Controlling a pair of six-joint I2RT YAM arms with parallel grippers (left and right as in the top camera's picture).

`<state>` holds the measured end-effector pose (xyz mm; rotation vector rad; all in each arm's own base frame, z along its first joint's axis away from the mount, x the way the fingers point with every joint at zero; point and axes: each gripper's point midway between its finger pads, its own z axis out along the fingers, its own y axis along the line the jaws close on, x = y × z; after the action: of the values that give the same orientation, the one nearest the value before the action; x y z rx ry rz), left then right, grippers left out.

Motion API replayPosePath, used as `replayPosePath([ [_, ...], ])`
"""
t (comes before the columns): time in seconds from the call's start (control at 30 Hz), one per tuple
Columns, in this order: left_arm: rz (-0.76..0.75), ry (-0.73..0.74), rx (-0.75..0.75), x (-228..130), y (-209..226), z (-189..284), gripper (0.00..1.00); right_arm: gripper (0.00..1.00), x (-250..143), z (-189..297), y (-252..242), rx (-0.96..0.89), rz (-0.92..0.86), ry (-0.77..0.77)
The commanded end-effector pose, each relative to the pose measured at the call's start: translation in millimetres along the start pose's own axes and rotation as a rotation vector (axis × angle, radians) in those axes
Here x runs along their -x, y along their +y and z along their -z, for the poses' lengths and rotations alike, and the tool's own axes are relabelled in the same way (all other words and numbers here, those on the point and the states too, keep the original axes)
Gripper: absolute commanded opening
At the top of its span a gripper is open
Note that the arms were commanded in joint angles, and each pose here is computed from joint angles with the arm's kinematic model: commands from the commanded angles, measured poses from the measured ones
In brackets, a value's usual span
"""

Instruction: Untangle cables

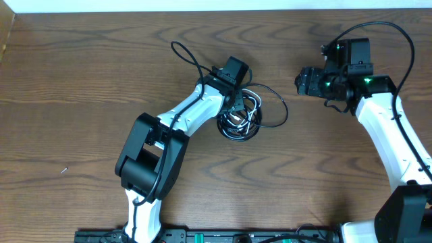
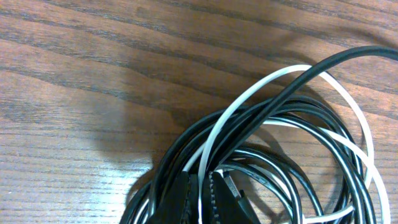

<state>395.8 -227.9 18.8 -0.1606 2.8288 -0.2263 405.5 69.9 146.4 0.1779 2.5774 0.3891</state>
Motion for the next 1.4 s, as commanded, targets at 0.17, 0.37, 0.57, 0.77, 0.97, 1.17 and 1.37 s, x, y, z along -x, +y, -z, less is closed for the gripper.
replayPosePath([
  [0.17,-0.078,-0.092,-0.166,18,-29,74,0.07,0.80,1,0,2,0.005,-0.009,0.000],
  [0.37,-0.110,-0.120,-0.360,17,-57,135,0.07,0.83,-1,-1,29,0.107,0.039,0.007],
  [0.57,-0.101,-0.149,-0.465,25,-59,172,0.07,0.84,-2,0,48,0.184,0.088,0.008],
  [0.77,-0.069,-0.304,-0.533,63,-49,222,0.07,0.84,-4,0,50,0.192,0.089,0.014],
  [0.97,-0.074,-0.450,-0.580,88,-47,258,0.08,0.84,-6,1,54,0.213,0.095,0.024],
  [1.17,-0.072,-0.319,-0.515,67,-41,221,0.08,0.82,-8,0,48,0.186,0.085,0.032],
  [1.37,-0.094,-0.138,-0.440,34,-48,161,0.17,0.82,-2,-1,23,0.099,0.012,0.017],
])
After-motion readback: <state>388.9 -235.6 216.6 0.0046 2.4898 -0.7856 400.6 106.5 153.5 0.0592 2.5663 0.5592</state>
